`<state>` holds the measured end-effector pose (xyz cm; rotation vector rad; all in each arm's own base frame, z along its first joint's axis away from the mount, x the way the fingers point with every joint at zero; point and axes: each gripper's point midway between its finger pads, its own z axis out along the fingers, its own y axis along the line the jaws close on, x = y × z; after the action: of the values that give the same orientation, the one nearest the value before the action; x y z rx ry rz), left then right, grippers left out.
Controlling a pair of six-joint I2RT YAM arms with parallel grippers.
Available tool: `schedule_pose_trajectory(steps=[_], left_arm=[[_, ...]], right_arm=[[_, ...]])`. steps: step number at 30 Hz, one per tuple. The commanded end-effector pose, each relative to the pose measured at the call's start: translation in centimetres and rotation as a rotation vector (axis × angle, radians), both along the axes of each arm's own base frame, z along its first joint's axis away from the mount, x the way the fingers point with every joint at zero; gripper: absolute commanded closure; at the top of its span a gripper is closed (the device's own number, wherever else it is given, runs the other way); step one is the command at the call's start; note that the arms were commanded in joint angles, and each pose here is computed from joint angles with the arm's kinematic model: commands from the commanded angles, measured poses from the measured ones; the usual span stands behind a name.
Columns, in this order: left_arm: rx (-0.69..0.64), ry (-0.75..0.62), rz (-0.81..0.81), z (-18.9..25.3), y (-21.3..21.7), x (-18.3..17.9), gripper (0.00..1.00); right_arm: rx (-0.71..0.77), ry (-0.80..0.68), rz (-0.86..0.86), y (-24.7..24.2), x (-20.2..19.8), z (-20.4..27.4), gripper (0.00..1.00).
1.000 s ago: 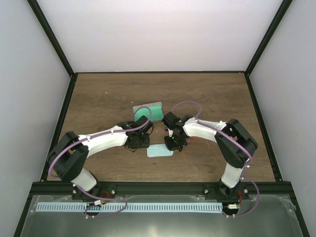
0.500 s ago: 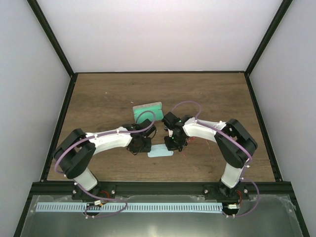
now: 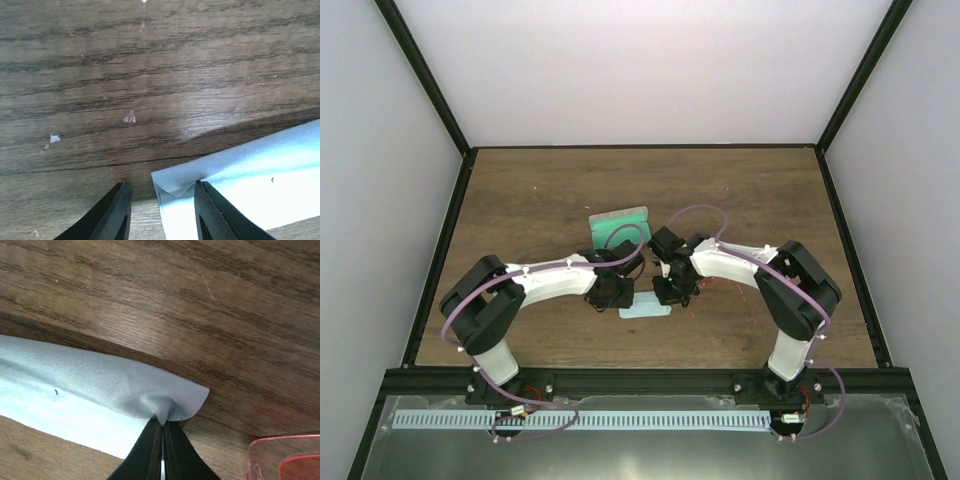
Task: Organize the sunglasses
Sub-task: Fold the glasses cleaning cloth at the center of the board.
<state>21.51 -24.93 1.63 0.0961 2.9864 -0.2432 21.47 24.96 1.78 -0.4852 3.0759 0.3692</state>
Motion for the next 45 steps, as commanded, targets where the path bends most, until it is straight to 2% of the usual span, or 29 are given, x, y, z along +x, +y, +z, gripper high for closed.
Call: schedule_pose_trajectory(steps=[1, 4, 10, 14, 21, 24, 31, 36, 40, 45], left_arm=[[0.023, 0.034, -0.021, -0.3, 0.2, -0.9, 0.65], [0.029, -0.007, -0.002, 0.9, 0.7, -0.5, 0.65], [-0.049, -0.103, 0.041, 4.9, -0.4, 1.2, 0.65], [-0.095, -0.112, 0.03, 6.3, -1.5, 1.6, 0.65], [-0.057, -0.043, -0.001, 4.2, -1.8, 0.2, 0.65], [-0.06, -0.032, -0.018, 3.9, -2.2, -0.1, 0.71], [-0.084, 0.005, -0.068, 3.0, -3.3, -0.6, 0.91], [-0.06, 0.034, -0.082, 2.0, -3.5, -0.6, 0.91], [0.008, 0.025, -0.056, 1.0, -2.2, -0.1, 0.91], [-0.015, 0.011, 0.004, 0.7, -0.9, 1.1, 0.89]], right_arm=[[-0.026, 0.013, 0.005, -0.1, -0.2, -0.5, 0.98], [-0.023, 0.011, 0.006, 0.0, -0.1, -0.4, 0.98], [-0.022, 0.012, 0.005, -0.1, -0.2, -0.4, 0.98], [-0.023, 0.013, 0.004, -0.1, -0.2, -0.5, 0.98], [-0.022, 0.015, 0.004, -0.1, -0.2, -0.5, 0.98], [-0.024, 0.017, 0.002, -0.2, -0.3, -0.6, 0.98], [-0.029, 0.023, 0.008, -0.3, -0.5, -0.9, 0.98], [-0.032, 0.021, 0.006, -0.3, -0.4, -0.9, 0.98], [-0.031, 0.02, 0.008, -0.3, -0.4, -0.8, 0.98], [-0.031, 0.018, 0.009, -0.4, -0.4, -0.8, 0.98]])
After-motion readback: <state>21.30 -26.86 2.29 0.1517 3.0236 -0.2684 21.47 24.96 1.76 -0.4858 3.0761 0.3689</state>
